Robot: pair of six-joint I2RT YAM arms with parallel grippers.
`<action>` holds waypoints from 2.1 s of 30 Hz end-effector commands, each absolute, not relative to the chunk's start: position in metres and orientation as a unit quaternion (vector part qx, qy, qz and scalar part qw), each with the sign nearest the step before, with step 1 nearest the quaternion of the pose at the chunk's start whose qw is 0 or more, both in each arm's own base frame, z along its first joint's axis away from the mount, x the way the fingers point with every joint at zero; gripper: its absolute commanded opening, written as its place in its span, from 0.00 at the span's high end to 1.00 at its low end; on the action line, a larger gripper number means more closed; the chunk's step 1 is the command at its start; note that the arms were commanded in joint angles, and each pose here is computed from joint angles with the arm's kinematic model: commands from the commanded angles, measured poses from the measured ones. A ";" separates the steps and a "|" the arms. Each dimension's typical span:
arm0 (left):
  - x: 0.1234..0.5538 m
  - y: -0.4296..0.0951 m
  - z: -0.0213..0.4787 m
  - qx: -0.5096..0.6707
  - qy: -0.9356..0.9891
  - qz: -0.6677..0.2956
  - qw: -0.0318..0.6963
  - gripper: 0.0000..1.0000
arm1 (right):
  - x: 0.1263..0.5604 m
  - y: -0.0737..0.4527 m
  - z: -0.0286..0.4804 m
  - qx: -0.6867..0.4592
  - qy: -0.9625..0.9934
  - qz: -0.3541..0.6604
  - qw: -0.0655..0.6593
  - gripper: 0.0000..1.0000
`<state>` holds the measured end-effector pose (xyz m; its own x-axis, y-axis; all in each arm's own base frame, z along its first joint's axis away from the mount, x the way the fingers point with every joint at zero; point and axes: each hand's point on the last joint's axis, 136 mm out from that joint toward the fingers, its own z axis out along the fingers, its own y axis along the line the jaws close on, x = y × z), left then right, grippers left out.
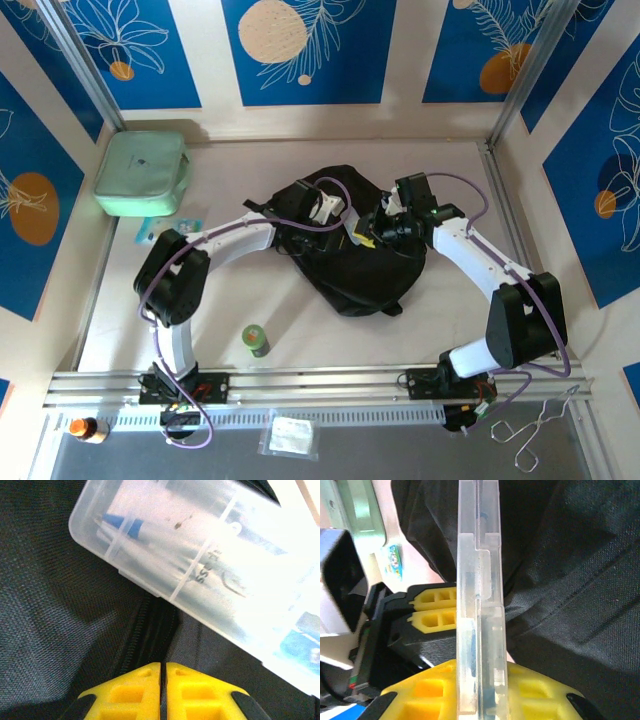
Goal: Pack the student bag
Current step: Place the loose stationery in the student bag.
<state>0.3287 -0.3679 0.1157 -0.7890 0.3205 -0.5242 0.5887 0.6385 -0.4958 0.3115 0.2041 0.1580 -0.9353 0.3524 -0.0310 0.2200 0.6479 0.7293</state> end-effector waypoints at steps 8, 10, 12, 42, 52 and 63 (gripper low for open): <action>0.315 -0.368 0.128 0.281 0.873 -0.337 0.211 0.81 | 0.268 0.191 0.129 0.201 0.907 0.369 0.025 0.99; 0.321 -0.362 0.125 0.270 0.882 -0.320 0.219 0.80 | 0.259 0.187 0.122 0.211 0.906 0.367 0.021 0.99; 0.327 -0.359 0.126 0.257 0.887 -0.307 0.229 0.77 | 0.250 0.182 0.113 0.221 0.906 0.362 0.018 0.99; 0.366 -0.303 0.121 0.095 0.941 -0.199 0.257 0.46 | 0.339 0.209 0.104 0.156 0.854 0.486 0.099 0.97; 0.367 -0.286 0.126 0.068 0.941 -0.206 0.259 0.40 | 0.327 0.189 0.110 0.152 0.881 0.432 0.120 0.50; 0.370 -0.269 0.141 0.033 0.934 -0.223 0.277 0.32 | 0.293 0.186 0.120 0.142 0.897 0.399 0.124 0.63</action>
<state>0.3673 -0.2766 0.1275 -0.8580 -0.0108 -0.5135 0.2097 0.9053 -0.3694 0.3044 0.1849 0.1347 -0.9153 0.3739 -0.1502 0.1174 0.6040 0.7883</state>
